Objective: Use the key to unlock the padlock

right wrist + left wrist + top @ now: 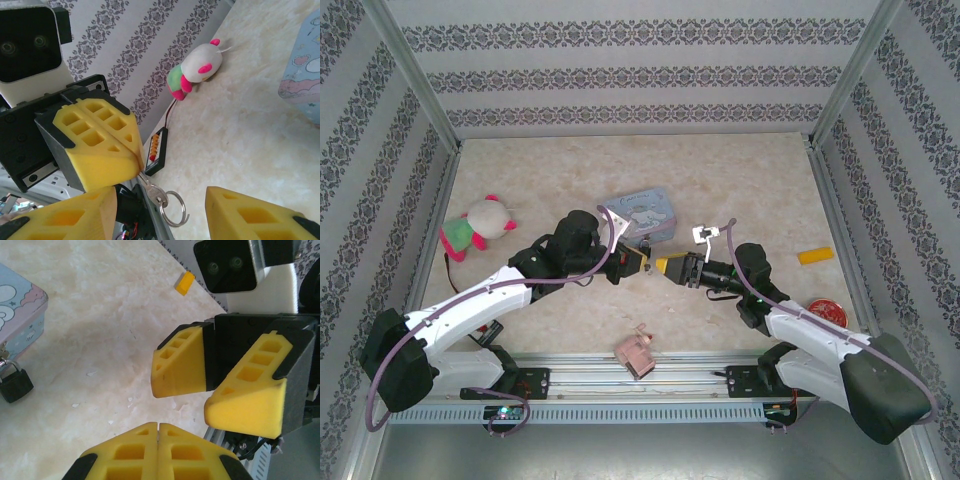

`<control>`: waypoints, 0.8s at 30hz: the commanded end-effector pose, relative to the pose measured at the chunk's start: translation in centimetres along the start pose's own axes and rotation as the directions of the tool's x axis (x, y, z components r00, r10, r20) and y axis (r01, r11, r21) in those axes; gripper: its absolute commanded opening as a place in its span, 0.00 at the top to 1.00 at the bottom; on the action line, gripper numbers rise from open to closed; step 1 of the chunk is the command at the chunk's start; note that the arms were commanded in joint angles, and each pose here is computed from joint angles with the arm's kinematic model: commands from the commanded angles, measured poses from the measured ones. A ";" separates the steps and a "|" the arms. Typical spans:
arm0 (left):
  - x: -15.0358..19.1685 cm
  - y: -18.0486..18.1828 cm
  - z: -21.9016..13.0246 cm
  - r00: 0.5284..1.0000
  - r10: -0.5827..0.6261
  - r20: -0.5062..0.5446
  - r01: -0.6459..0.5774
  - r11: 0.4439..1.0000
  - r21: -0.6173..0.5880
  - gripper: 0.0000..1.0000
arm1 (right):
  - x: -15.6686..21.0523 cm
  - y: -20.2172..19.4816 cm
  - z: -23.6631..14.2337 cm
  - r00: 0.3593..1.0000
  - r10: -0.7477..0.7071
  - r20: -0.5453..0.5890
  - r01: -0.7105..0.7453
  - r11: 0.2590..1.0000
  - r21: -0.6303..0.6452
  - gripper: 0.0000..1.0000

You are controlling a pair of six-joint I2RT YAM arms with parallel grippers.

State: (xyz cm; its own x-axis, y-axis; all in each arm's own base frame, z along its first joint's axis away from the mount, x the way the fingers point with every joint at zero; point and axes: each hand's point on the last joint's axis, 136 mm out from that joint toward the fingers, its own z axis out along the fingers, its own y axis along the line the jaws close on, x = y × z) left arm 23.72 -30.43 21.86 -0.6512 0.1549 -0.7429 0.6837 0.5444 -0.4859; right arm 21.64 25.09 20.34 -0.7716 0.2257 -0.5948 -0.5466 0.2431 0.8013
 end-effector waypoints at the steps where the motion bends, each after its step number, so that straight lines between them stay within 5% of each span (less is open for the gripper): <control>1: -1.4 -0.7 -0.3 0.998 -0.001 0.068 -0.001 1.000 0.030 1.00 | -0.8 1.7 -0.1 0.999 -0.033 0.020 0.035 0.996 -0.080 0.50; 24: -3.1 -1.6 -1.2 0.980 -0.071 0.187 0.046 0.990 0.134 1.00 | -0.7 3.2 1.0 0.999 -0.030 -0.012 0.027 0.983 -0.179 0.61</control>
State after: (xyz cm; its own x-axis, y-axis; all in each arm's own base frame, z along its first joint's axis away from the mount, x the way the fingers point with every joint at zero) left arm 24.02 -30.80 23.07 -0.6598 0.0261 -0.7510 0.6662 0.4825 -0.5686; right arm 21.16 26.29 21.60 -0.7871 0.2099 -0.5800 -0.5670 0.1239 0.8143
